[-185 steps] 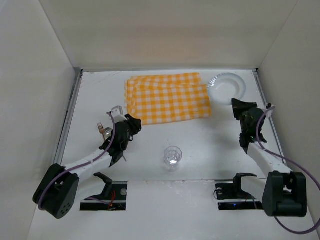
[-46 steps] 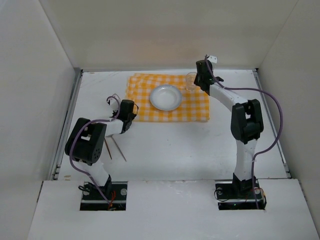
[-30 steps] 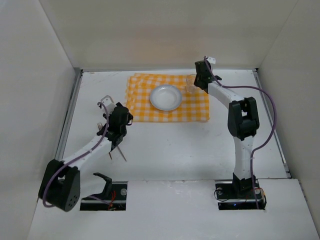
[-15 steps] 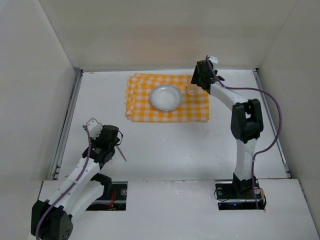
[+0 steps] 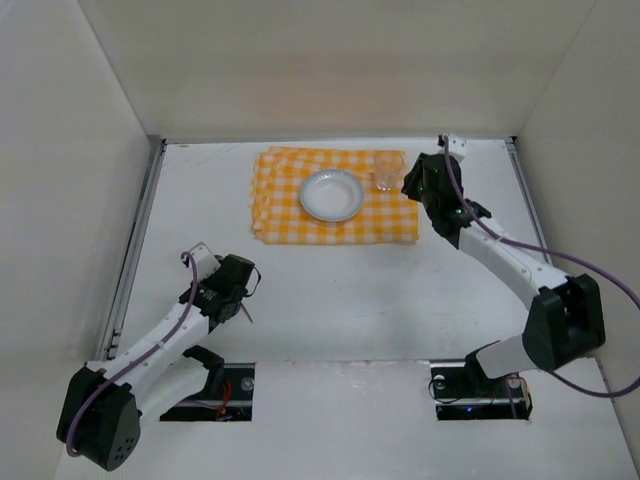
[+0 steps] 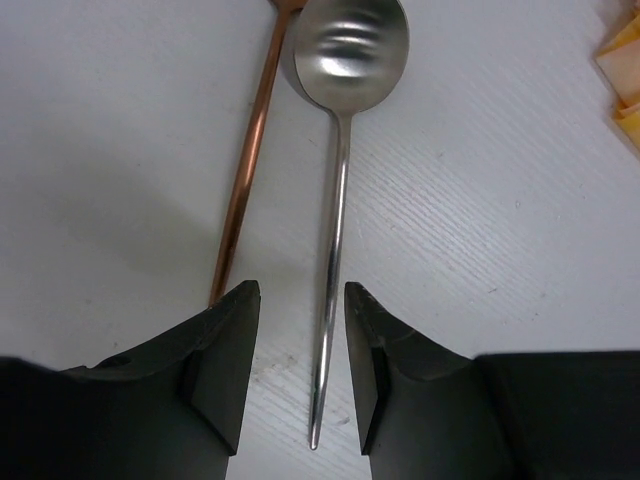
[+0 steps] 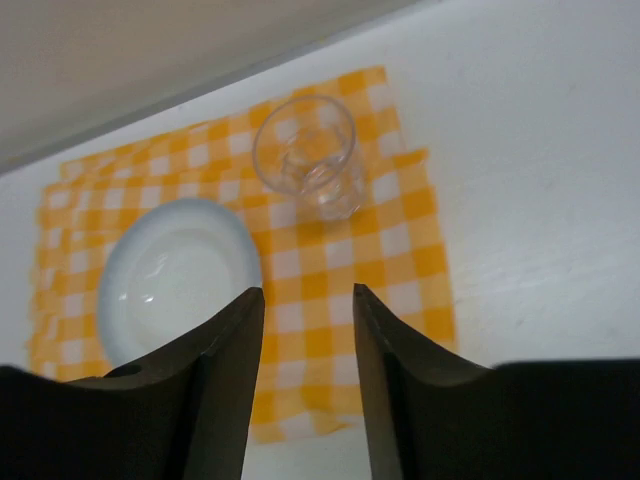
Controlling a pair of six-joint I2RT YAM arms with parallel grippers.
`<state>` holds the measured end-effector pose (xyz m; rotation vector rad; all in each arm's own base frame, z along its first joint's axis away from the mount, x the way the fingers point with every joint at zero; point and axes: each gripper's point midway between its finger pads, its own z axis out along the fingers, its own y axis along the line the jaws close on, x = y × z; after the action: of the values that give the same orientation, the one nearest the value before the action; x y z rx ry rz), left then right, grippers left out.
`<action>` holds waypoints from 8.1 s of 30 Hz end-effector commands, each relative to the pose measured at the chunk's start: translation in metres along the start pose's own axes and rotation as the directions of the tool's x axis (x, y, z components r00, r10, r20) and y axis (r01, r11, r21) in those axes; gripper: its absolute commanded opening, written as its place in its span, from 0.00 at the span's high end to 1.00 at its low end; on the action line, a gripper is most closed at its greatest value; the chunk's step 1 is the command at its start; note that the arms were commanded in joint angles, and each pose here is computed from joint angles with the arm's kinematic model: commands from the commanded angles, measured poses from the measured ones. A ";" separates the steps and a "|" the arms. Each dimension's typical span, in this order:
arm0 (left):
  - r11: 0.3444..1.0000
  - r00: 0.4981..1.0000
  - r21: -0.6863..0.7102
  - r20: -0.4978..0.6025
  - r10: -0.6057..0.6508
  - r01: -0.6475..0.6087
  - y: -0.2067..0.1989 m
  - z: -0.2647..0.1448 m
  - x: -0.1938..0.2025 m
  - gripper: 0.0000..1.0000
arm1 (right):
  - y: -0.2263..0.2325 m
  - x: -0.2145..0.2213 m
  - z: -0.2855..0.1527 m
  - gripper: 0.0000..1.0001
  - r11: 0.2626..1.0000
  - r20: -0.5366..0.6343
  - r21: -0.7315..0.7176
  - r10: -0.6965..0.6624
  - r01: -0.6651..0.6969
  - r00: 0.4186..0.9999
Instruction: Set the dinner table for one person
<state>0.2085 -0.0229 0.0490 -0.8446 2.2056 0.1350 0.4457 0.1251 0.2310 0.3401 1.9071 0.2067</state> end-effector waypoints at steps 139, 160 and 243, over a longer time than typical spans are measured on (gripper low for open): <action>0.998 1.000 -0.065 0.015 -0.002 0.003 0.015 0.013 -0.017 0.54 | -0.037 0.088 -0.128 0.74 0.918 0.081 -0.258 0.331 -0.301 0.940; 0.989 0.982 -0.054 -0.123 -0.146 0.140 0.027 0.054 0.016 0.87 | -0.037 0.081 -0.137 0.73 0.904 0.102 -0.294 0.351 -0.309 0.931; 0.924 0.995 0.377 0.096 0.031 -0.066 -0.114 -0.015 -0.039 0.39 | -0.024 0.114 -0.110 0.68 0.938 0.038 -0.232 0.274 -0.258 0.961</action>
<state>0.3186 -0.1102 0.1296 -0.4275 2.0495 -0.2305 0.2898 0.1360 0.1343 0.4369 1.8331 0.5524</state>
